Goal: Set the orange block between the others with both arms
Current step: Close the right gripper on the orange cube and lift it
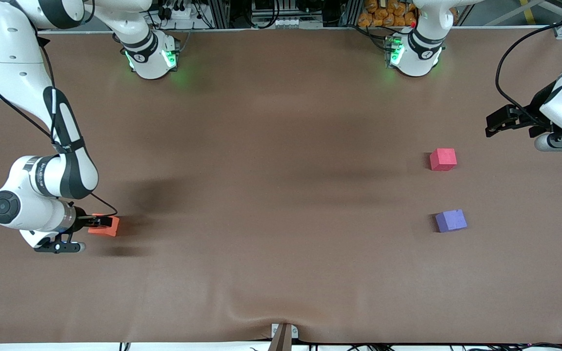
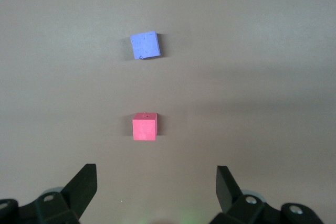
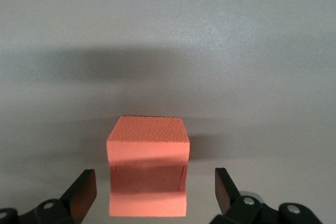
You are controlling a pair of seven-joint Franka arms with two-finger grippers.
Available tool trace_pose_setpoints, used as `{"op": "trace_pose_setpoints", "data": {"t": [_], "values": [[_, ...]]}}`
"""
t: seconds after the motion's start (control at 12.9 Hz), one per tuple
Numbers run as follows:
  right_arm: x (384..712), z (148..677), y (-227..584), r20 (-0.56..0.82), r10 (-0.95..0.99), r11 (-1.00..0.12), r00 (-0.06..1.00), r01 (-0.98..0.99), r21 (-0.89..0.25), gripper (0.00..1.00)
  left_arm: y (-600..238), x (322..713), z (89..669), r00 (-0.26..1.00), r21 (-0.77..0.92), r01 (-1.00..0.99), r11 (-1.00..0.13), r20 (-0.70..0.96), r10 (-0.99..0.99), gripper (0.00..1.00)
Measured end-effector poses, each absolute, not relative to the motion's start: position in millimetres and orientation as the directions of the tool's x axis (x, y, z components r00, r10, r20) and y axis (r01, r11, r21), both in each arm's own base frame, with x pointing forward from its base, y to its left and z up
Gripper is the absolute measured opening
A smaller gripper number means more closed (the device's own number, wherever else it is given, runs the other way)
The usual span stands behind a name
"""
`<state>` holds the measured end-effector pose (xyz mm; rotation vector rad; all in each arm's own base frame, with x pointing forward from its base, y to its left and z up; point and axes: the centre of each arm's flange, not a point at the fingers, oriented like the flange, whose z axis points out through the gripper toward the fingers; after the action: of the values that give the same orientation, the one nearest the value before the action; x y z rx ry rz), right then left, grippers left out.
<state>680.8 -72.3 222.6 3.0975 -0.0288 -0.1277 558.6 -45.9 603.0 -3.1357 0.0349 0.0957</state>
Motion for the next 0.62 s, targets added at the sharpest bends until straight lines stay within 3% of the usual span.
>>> {"op": "trace_pose_setpoints", "data": {"t": [0.23, 0.47, 0.54, 0.62], "values": [[682.5, 202.0, -72.2, -0.065, -0.018, -0.999, 0.998, -0.016, 0.042, 1.0, -46.0, 559.4, 599.7, 0.998, -0.003, -0.023, -1.0, -0.06, -0.022, 1.0], [680.6, 187.3, -71.9, -0.078, -0.021, -0.999, 0.997, -0.018, 0.042, 0.66, -45.7, 559.5, 598.6, 0.998, -0.003, -0.022, -1.0, -0.061, -0.022, 1.0], [681.2, 188.2, -71.9, -0.076, -0.021, -0.999, 0.997, -0.018, 0.042, 0.57, -45.2, 559.6, 598.6, 0.998, -0.003, -0.021, -1.0, -0.061, -0.021, 1.0], [681.6, 188.7, -72.4, -0.075, -0.022, -0.999, 0.997, -0.019, 0.042, 0.57, -44.7, 559.6, 598.6, 0.998, -0.003, -0.02, -1.0, -0.061, -0.02, 1.0]]}}
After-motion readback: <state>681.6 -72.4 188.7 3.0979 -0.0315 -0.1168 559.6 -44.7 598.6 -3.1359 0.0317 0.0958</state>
